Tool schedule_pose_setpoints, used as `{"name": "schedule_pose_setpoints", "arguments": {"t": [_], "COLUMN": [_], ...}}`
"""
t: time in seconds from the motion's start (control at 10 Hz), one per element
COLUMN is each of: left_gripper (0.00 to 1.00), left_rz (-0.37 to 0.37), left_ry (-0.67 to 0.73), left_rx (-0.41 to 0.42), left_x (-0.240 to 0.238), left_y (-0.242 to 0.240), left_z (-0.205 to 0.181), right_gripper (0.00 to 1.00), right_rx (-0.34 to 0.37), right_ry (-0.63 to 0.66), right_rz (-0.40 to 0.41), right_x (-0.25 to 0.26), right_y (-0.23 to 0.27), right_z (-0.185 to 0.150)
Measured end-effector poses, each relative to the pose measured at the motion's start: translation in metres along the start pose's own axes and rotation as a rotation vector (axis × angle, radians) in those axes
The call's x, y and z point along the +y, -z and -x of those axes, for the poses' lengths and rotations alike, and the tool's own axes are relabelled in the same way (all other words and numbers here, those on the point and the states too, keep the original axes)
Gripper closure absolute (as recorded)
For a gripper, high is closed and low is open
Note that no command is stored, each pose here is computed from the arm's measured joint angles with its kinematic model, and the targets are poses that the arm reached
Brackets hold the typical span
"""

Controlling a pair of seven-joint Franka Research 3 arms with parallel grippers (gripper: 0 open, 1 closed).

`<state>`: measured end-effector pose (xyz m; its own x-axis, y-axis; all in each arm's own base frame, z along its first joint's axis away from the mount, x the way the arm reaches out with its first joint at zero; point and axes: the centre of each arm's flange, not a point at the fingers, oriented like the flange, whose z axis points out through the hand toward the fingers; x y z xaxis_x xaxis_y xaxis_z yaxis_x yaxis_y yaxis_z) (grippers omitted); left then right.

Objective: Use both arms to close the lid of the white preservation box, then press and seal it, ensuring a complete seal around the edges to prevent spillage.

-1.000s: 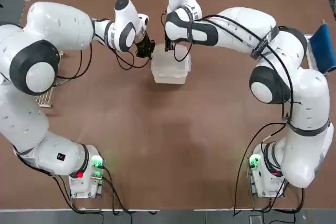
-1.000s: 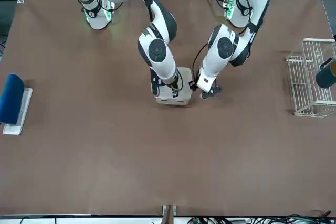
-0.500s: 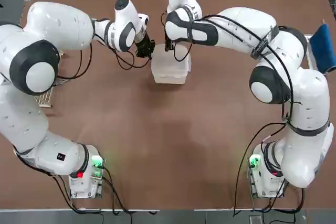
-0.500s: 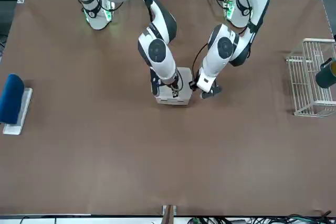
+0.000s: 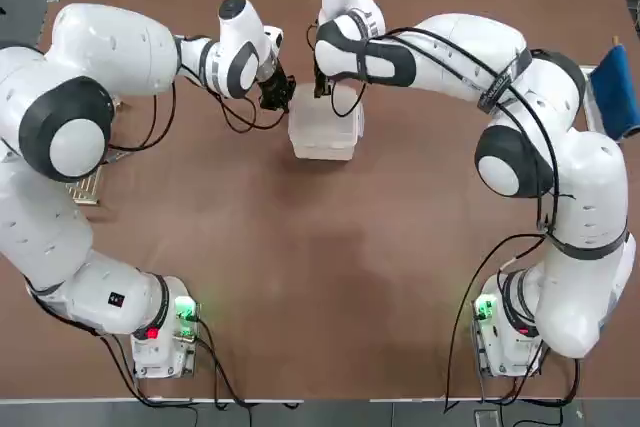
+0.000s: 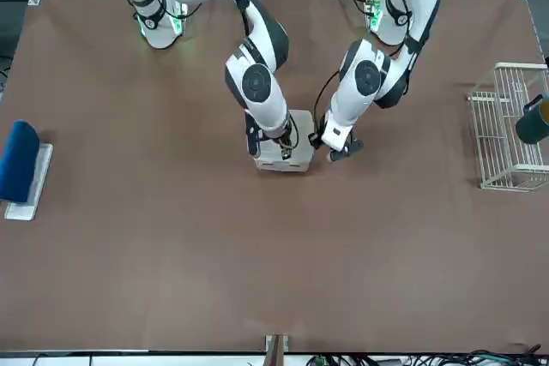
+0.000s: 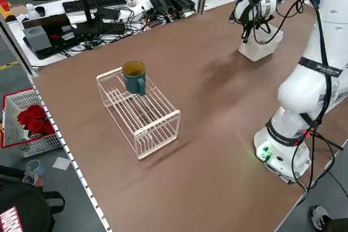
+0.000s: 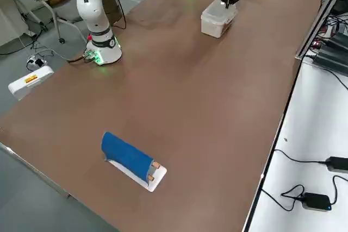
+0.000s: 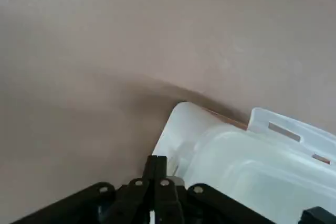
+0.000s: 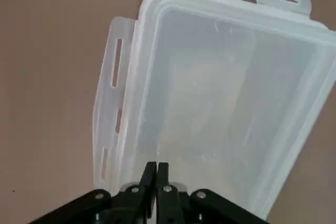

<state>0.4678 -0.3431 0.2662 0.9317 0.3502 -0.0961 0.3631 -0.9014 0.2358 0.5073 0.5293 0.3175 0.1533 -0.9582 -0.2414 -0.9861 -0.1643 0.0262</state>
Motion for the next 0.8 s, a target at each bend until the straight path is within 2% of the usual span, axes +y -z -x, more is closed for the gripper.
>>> {"name": "schedule_pose_setpoints", "arguments": {"t": [0.8], "left_gripper": [0.99], "left_rz": [0.002], "left_ry": [0.017], "left_rx": [0.004], "left_x": [0.0032], "left_y": [0.0012], "left_z": [0.001], "right_gripper": [0.93], "right_rx": [0.002], "right_ry": [-0.001], "right_rz": [0.002], "right_x": [-0.0005], "right_y": [0.0004], "right_z": [-0.0008]}}
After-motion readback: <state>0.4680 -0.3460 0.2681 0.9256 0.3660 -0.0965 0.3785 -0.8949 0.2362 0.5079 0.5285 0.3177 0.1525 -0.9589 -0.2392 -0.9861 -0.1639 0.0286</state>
